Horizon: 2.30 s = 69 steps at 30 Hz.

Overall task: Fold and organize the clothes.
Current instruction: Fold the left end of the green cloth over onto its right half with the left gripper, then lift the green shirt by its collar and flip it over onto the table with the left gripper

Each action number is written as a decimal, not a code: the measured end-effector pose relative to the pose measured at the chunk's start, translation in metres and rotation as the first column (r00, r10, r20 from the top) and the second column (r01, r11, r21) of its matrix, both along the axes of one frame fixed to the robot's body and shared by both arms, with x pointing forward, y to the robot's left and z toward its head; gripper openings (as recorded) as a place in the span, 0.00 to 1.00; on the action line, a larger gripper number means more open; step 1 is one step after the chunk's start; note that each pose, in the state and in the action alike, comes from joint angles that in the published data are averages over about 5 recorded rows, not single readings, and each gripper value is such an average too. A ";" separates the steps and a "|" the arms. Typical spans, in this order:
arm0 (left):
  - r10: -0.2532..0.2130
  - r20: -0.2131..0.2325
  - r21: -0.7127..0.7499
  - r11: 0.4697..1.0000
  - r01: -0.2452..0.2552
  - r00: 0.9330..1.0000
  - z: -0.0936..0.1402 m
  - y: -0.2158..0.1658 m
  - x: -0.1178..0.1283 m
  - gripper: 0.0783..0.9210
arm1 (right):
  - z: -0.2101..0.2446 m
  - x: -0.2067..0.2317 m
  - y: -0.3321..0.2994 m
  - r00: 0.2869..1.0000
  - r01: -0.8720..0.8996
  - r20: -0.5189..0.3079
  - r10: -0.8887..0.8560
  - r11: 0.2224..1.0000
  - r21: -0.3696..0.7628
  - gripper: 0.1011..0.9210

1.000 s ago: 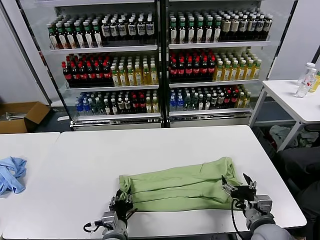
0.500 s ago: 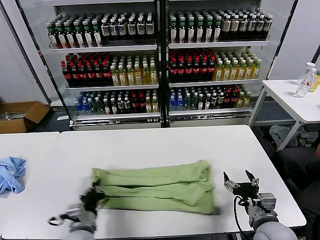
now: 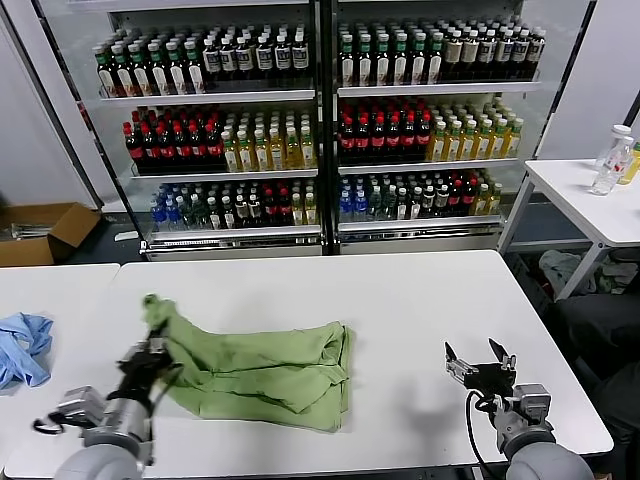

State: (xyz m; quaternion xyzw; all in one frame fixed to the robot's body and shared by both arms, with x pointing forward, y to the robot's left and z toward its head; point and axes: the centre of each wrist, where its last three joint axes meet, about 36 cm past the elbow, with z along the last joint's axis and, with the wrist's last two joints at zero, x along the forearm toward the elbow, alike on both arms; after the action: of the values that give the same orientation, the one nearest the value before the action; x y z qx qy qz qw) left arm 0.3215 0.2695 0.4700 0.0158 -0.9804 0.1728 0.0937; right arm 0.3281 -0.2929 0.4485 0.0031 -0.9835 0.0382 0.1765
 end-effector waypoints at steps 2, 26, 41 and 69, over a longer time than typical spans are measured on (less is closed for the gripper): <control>-0.054 0.001 -0.059 0.997 0.054 0.999 -0.003 -0.019 0.002 0.04 | 0.000 0.000 -0.001 1.000 0.002 0.001 -0.002 1.000 -0.001 0.88; -0.465 -0.067 -0.091 0.884 0.459 0.883 -0.052 -0.162 0.016 0.40 | -0.006 0.007 -0.006 1.000 0.022 0.002 -0.022 1.000 0.005 0.88; -0.286 -0.090 0.008 0.958 0.288 0.954 -0.060 -0.095 0.013 0.87 | -0.009 0.005 -0.001 1.000 0.022 0.004 -0.022 1.000 0.012 0.88; -0.237 -0.247 -0.202 0.961 0.189 0.940 -0.115 -0.016 0.038 0.52 | -0.002 -0.011 0.001 0.999 0.042 0.020 -0.042 0.999 0.019 0.88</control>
State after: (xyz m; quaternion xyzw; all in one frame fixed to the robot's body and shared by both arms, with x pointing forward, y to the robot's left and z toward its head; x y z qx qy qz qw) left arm 0.3592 0.2533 0.3551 -0.0759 -0.9354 0.2433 0.2451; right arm 0.3168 -0.2924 0.4468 -0.0164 -0.9854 0.0255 0.1673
